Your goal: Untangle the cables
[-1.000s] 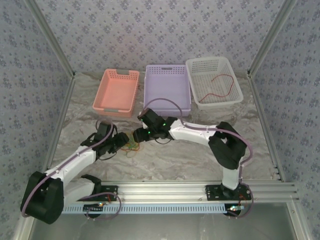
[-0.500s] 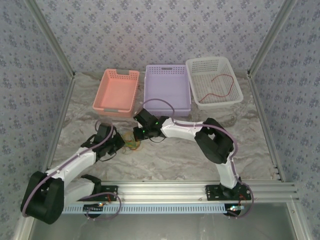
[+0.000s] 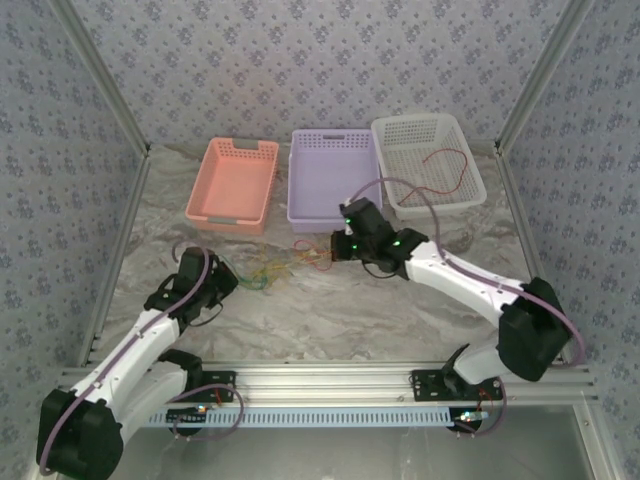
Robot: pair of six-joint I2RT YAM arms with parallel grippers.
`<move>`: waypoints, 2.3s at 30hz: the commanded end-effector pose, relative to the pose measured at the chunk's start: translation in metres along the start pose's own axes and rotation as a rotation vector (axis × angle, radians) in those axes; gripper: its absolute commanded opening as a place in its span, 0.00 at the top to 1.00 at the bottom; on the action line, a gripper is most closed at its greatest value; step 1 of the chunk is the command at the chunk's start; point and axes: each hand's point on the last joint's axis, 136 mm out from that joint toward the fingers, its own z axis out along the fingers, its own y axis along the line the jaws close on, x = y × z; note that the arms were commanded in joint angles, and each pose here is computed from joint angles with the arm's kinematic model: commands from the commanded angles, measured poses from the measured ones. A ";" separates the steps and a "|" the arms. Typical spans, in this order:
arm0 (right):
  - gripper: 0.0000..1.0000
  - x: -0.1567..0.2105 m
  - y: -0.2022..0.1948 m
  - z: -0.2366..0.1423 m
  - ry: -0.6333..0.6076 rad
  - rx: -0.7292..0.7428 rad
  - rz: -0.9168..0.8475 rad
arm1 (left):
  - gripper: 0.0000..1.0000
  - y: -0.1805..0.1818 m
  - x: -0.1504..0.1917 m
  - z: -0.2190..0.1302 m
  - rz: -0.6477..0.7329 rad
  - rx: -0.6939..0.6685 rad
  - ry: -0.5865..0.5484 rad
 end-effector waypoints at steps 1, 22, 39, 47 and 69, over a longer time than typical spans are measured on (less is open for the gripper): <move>1.00 0.009 -0.027 -0.012 0.026 0.092 -0.016 | 1.00 -0.007 -0.009 -0.007 0.006 0.005 -0.018; 0.48 0.052 -0.046 -0.025 -0.017 0.294 -0.069 | 1.00 -0.025 -0.011 0.005 0.007 0.040 0.024; 0.44 0.078 0.007 0.062 0.094 0.142 -0.130 | 1.00 -0.026 -0.009 0.004 0.014 0.047 0.033; 0.63 0.071 -0.005 0.100 0.168 0.221 -0.154 | 1.00 -0.027 -0.009 0.004 0.013 0.051 0.036; 1.00 -0.014 -0.044 -0.028 -0.102 0.304 -0.142 | 1.00 0.004 0.001 0.017 0.015 -0.051 0.034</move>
